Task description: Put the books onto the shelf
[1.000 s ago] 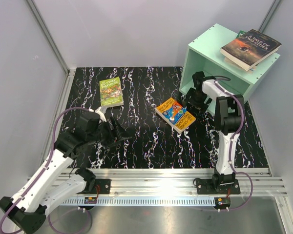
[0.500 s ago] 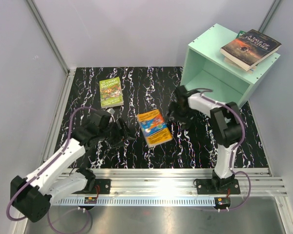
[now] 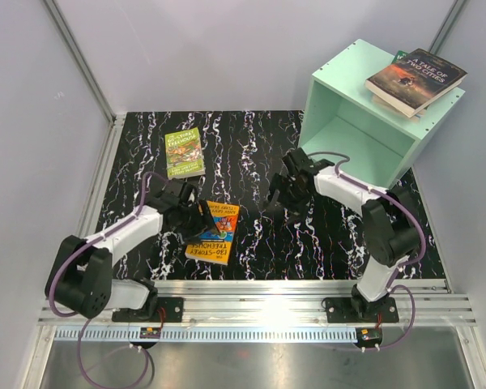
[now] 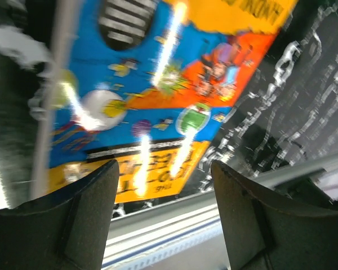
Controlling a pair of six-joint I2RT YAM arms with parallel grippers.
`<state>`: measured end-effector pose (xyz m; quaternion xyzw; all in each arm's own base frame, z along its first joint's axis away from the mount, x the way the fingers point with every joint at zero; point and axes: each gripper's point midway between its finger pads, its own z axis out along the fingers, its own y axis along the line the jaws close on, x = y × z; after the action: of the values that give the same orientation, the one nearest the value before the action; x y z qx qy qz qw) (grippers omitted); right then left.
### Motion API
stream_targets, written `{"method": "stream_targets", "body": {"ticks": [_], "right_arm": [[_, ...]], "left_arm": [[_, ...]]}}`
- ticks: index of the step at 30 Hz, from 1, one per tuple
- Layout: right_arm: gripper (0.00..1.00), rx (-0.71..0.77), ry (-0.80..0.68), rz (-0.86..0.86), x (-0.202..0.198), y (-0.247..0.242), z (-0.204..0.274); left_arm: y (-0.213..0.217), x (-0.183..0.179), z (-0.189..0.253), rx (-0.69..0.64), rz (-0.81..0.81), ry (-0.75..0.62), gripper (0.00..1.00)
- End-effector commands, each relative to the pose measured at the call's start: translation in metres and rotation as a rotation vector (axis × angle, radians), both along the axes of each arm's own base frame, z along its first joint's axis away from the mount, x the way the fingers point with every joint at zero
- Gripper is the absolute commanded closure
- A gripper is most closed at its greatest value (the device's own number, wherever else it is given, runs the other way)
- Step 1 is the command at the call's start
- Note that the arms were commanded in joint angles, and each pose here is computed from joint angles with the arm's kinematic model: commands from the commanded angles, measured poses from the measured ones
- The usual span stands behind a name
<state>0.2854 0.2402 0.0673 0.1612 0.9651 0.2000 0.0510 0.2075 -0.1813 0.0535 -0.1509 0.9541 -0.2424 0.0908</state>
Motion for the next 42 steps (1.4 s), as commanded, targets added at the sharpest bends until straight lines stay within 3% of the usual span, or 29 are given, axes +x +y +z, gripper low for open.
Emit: {"method": "stream_targets", "body": {"ticks": [1,3,6,14,19,26,30,34,37,38,40,42], "right_arm": [[0.01,0.174,0.014,0.018,-0.010,0.029,0.007],[0.01,0.189,0.014,0.022,-0.011,0.030,0.008],[0.00,0.206,0.016,0.020,-0.012,0.033,0.005],[0.00,0.412,0.059,0.054,0.003,0.089,0.000],[0.00,0.507,0.082,0.059,0.006,0.118,-0.002],[0.01,0.495,0.154,0.043,-0.004,0.134,-0.033],[0.01,0.469,0.186,0.069,-0.021,0.144,-0.045],[0.02,0.448,0.215,0.080,-0.035,0.146,-0.055],[0.02,0.425,0.224,0.084,-0.038,0.141,-0.059],[0.02,0.420,0.222,0.085,-0.038,0.140,-0.059],[0.02,0.409,0.218,0.097,-0.039,0.139,-0.058],[0.02,0.391,0.219,0.110,-0.040,0.136,-0.054]], "left_arm": [[0.025,0.020,0.028,0.122,-0.007,-0.139,0.30],[0.043,0.035,0.048,0.228,0.015,-0.216,0.28],[0.065,0.040,0.054,0.358,0.018,-0.222,0.25],[0.078,0.016,-0.010,0.457,-0.030,-0.010,0.21],[0.056,0.014,-0.031,0.338,-0.073,-0.010,0.20],[0.019,0.014,-0.035,0.132,-0.138,-0.029,0.21],[-0.009,0.009,-0.032,-0.048,-0.161,-0.037,0.23],[-0.026,0.002,-0.033,-0.180,-0.158,-0.031,0.38],[-0.032,0.002,-0.028,-0.230,-0.158,-0.035,0.61],[-0.034,0.004,-0.025,-0.235,-0.163,-0.047,0.79],[-0.032,0.007,-0.019,-0.221,-0.164,-0.052,0.96],[-0.026,0.005,-0.018,-0.175,-0.170,-0.043,1.00]]}}
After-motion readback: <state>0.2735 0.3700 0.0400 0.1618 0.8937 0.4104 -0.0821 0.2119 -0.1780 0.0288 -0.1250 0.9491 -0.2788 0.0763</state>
